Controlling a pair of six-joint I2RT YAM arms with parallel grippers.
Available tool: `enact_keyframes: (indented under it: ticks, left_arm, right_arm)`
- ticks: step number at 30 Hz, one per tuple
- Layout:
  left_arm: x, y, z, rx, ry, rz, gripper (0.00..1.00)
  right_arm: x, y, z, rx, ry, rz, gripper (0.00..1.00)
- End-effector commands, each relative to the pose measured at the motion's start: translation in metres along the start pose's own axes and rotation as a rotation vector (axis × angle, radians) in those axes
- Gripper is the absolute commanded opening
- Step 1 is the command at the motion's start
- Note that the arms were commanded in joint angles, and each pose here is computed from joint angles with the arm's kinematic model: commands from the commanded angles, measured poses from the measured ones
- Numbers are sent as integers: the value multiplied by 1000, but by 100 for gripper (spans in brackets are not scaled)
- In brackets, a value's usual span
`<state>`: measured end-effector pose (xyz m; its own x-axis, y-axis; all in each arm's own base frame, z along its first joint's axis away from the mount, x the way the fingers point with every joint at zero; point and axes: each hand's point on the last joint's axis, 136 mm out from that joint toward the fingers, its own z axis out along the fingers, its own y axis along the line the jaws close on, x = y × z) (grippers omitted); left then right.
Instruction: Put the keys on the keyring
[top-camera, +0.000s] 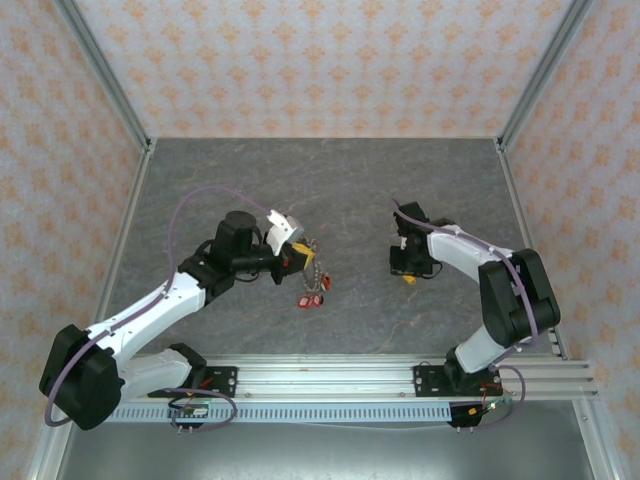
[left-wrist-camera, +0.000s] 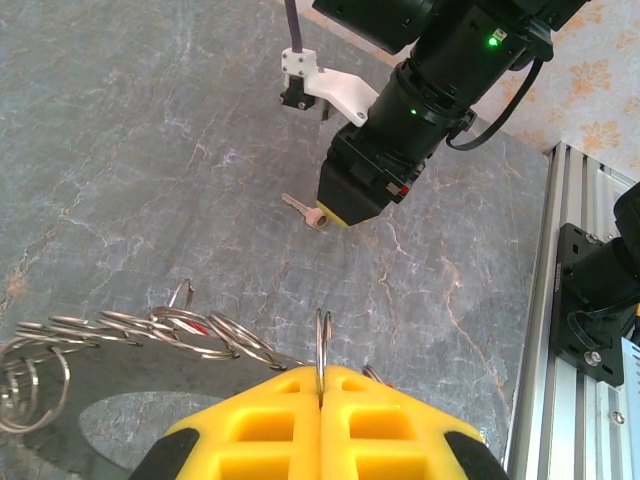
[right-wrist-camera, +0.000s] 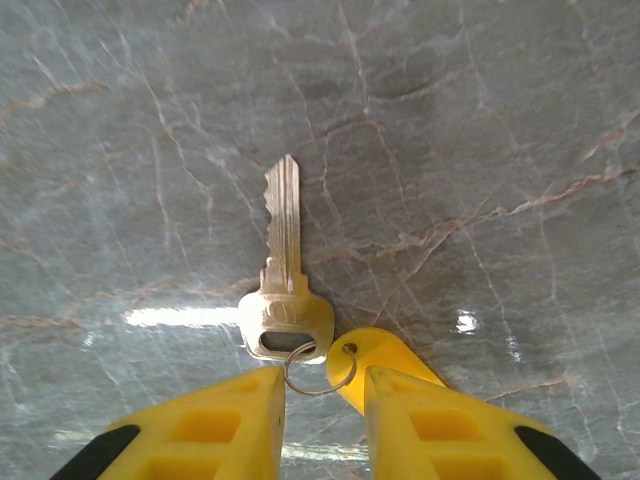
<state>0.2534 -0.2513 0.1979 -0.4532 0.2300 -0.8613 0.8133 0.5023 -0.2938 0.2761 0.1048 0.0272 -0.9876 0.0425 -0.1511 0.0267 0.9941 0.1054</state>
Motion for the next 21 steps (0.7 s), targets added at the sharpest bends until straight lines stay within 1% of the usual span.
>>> enact_keyframes:
  ticks: [1, 7, 11, 21]
  left_arm:
    - [-30, -8, -1, 22, -81, 48, 0]
    - [-31, -7, 1, 23, -75, 45, 0]
    - [-31, -8, 2, 25, -71, 47, 0]
    - [-29, -8, 2, 21, -66, 46, 0]
  right_arm:
    - [2, -2, -3, 15, 32, -45, 26]
    - [-2, -1, -2, 14, 21, -55, 22]
    - [-4, 0, -5, 17, 13, -57, 22]
    - [-14, -7, -22, 63, -52, -93, 28]
